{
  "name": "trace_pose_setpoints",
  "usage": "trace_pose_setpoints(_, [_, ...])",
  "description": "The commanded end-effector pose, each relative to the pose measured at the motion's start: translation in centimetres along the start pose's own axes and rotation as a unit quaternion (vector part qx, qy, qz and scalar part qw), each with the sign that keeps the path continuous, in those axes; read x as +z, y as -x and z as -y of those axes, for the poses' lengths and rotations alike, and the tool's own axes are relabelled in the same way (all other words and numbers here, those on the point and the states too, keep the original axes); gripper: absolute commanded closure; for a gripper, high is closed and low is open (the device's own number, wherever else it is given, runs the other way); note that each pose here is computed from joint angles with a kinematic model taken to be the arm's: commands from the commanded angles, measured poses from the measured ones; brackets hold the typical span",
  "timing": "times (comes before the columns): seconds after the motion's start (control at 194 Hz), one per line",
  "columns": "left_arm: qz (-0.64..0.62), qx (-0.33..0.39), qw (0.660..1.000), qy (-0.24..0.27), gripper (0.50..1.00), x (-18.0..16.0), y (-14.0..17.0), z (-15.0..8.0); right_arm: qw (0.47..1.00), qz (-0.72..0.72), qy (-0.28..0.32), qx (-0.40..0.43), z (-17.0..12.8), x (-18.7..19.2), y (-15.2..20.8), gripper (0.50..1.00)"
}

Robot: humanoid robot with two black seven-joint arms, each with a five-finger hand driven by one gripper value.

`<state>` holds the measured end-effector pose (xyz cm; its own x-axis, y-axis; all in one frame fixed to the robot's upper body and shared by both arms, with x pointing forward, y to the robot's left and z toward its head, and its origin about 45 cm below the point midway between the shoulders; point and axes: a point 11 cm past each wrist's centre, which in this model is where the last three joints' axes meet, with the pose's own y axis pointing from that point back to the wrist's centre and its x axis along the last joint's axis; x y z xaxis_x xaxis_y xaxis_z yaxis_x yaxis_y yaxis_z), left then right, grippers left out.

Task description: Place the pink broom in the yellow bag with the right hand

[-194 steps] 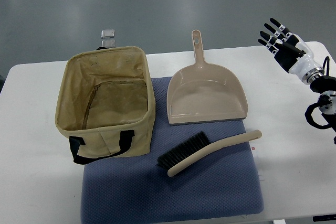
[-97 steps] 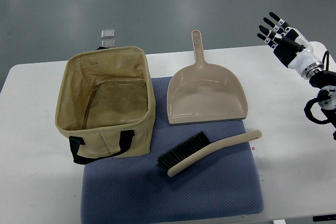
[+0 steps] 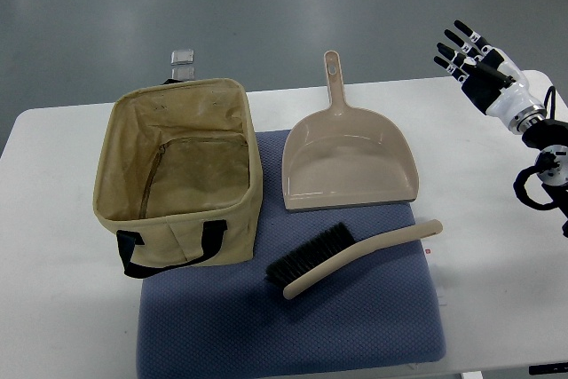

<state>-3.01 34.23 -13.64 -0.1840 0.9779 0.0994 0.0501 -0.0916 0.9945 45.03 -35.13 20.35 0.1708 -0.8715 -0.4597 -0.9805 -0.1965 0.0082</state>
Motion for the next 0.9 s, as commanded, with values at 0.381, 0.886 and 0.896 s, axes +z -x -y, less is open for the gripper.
trace_pose_setpoints(0.381, [0.0, 0.0, 1.0, 0.0, 0.5, 0.0, 0.03, 0.0, 1.0, 0.0, -0.008, -0.005, 0.66, -0.72, 0.66, 0.57])
trace_pose_setpoints(0.886, [0.0, 0.0, 1.0, 0.0, 0.5, 0.0, 0.03, 0.0, 1.0, -0.002, -0.006, -0.013, 0.83, -0.72, 1.02, 0.57])
trace_pose_setpoints(0.896, [0.001, 0.0, 1.0, 0.0, 0.5, -0.01, 0.03, 0.0, 1.0, -0.002, -0.006, -0.014, 0.83, -0.71, 1.04, 0.57])
